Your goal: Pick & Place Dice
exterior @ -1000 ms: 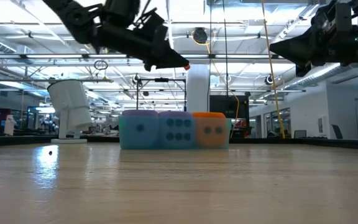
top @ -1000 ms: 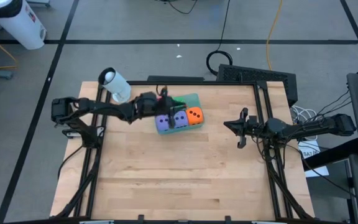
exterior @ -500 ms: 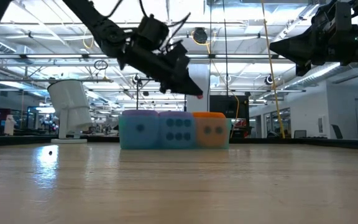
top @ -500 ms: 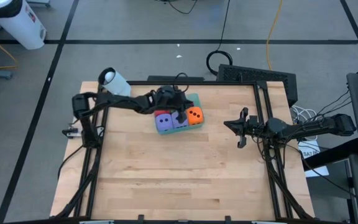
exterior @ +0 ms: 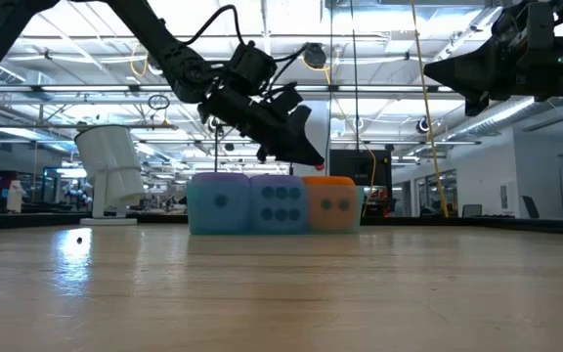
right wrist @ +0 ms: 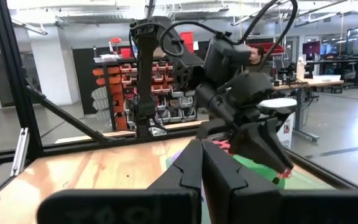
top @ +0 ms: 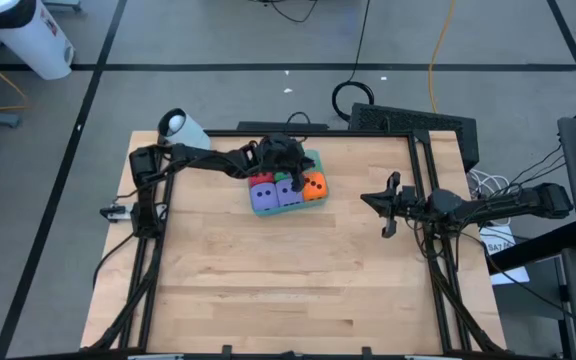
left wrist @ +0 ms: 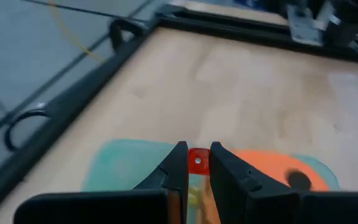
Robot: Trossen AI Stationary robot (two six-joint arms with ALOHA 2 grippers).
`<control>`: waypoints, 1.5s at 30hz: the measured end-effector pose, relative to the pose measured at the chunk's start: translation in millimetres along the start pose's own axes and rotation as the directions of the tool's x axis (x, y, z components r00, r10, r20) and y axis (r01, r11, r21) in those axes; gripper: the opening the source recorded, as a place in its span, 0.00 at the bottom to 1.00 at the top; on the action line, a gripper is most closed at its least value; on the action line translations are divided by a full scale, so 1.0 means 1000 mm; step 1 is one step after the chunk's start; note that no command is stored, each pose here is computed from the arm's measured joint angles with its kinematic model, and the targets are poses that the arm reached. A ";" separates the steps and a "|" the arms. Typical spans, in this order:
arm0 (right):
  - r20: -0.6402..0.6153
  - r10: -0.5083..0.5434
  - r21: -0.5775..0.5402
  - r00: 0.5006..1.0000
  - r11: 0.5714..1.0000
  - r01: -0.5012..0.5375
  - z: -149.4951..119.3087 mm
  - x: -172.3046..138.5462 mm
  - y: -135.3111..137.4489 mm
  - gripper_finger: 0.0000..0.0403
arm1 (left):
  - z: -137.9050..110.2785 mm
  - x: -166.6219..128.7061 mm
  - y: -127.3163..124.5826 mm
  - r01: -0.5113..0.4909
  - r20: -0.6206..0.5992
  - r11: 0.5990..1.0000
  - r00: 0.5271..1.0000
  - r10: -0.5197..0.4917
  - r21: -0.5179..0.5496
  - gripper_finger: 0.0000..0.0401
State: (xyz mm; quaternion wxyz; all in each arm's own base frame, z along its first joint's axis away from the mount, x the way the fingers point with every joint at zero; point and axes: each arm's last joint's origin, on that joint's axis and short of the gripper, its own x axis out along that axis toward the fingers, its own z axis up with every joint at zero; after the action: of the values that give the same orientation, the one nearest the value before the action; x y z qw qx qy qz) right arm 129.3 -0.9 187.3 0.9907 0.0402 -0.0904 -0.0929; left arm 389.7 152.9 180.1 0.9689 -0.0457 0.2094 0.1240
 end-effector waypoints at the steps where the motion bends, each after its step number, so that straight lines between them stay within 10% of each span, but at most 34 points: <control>1: 0.003 0.000 -0.007 1.000 1.000 0.000 0.000 0.000 0.000 0.00 | 0.002 0.000 0.003 -0.022 0.006 1.000 1.000 0.022 -0.002 0.13; 7: 0.003 -0.001 -0.041 1.000 0.999 0.001 0.000 0.000 0.000 0.00 | 0.000 -0.001 0.021 -0.145 -0.025 0.988 0.989 0.144 -0.047 0.13; 24: 0.004 0.003 -0.037 1.000 0.999 -0.003 0.000 0.000 0.000 0.00 | -0.017 0.005 0.022 -0.004 -0.113 0.990 0.993 -0.012 -0.142 0.13; 37: 0.004 0.004 -0.037 1.000 0.999 -0.004 0.000 0.000 0.000 0.00 | -0.001 -0.013 0.020 0.023 -0.121 0.993 0.992 -0.037 -0.113 0.64; 45: 0.003 0.006 -0.037 1.000 0.999 -0.006 0.000 0.000 0.000 0.00 | 0.058 -0.109 -0.004 0.110 -0.146 0.991 0.984 -0.098 0.077 0.68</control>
State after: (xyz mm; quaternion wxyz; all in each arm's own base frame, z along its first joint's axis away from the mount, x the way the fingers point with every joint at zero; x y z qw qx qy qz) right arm 129.3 -0.8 187.7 0.9914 0.0217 -0.0904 -0.0916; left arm 317.0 133.0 278.2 0.9578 -0.0241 0.2801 0.0605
